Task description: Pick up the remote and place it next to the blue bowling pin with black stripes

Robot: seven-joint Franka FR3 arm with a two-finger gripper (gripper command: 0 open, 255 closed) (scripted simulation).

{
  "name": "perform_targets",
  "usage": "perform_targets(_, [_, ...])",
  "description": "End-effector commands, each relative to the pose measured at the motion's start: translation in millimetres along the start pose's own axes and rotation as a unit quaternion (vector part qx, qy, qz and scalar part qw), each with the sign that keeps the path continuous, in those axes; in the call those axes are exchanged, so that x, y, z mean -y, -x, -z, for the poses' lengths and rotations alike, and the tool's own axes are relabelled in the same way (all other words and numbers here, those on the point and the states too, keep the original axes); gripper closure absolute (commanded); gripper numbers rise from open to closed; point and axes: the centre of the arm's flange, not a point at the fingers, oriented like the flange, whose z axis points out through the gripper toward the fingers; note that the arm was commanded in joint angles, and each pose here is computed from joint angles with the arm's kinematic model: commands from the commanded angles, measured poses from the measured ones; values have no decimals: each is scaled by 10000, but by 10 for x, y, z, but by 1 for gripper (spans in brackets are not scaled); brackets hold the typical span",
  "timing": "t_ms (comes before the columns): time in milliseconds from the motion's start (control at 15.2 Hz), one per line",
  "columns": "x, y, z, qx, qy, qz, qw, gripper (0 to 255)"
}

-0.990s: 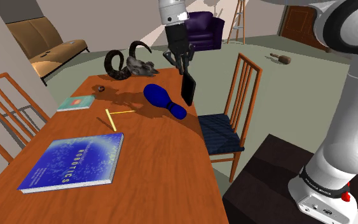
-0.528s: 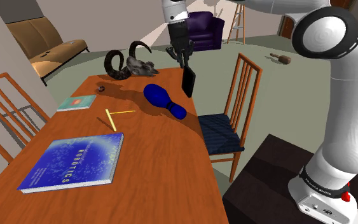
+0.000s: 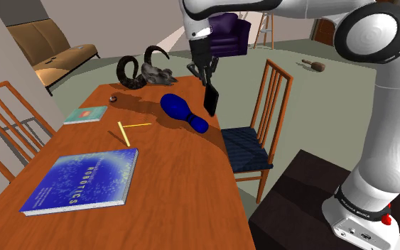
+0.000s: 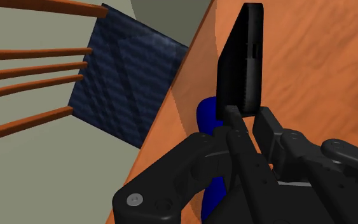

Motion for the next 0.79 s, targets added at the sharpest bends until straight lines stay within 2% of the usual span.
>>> perform_targets(0, [15,-13,-97,-2,-1,0,10000,255])
perform_targets(726, [47,-97,-671,-2,-1,0,10000,255])
